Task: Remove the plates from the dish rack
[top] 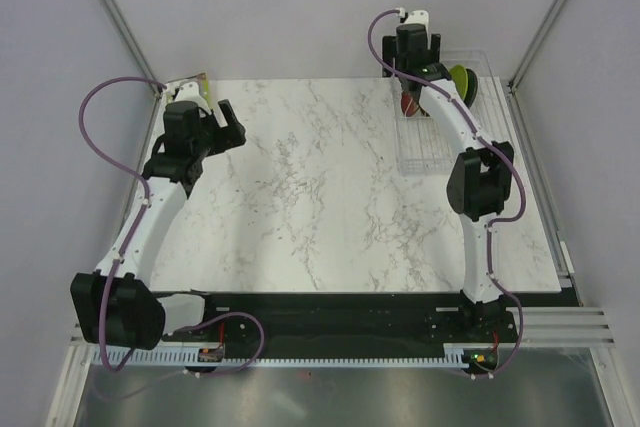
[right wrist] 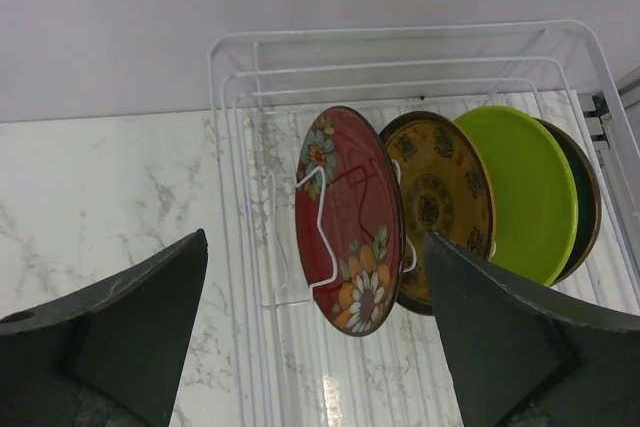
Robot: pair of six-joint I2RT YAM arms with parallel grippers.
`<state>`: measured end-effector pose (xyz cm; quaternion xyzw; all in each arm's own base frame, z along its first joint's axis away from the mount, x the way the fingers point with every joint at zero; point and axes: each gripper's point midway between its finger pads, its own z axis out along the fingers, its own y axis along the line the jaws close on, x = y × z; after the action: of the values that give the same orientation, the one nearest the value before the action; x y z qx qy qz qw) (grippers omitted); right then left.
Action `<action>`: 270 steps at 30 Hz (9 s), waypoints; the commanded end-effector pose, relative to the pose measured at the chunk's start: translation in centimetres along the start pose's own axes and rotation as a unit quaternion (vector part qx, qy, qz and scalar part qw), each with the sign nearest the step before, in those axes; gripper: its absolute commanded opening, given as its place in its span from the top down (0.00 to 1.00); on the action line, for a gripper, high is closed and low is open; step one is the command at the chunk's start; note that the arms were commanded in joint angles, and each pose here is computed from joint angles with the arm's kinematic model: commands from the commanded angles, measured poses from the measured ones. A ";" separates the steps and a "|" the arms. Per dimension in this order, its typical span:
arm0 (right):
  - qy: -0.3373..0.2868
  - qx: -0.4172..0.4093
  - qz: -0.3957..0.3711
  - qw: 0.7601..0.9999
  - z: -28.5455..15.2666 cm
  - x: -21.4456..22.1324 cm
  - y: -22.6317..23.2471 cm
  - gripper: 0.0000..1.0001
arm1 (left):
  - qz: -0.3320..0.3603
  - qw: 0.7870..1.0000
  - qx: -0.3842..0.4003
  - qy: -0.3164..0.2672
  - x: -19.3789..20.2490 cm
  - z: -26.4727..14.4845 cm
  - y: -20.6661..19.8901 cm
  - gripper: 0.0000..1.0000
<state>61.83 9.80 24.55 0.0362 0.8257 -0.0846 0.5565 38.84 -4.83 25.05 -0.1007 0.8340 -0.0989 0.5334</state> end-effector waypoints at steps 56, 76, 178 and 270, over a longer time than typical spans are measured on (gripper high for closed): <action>-0.123 0.187 -0.095 0.970 -7.8 -8.9 -7.5 1.00 | -0.050 0.994 0.089 0.045 2.9 3.2 -3.1 0.00; -0.018 -0.300 0.146 0.943 -21.1 -0.7 8.9 1.00 | -0.152 0.932 0.327 0.043 5.2 0.3 -10.1 0.00; 0.066 0.067 0.017 0.995 8.1 7.0 -10.0 0.56 | -0.203 0.978 -0.018 0.045 10.7 1.5 7.9 0.44; 0.074 -0.306 0.182 0.932 -24.1 9.7 6.1 0.24 | -0.227 0.963 0.091 0.116 18.0 3.6 4.3 0.98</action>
<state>36.83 21.18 23.04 0.0303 0.8285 0.3025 0.4703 33.45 -6.15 6.94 -0.2534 0.8293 -0.3139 0.3865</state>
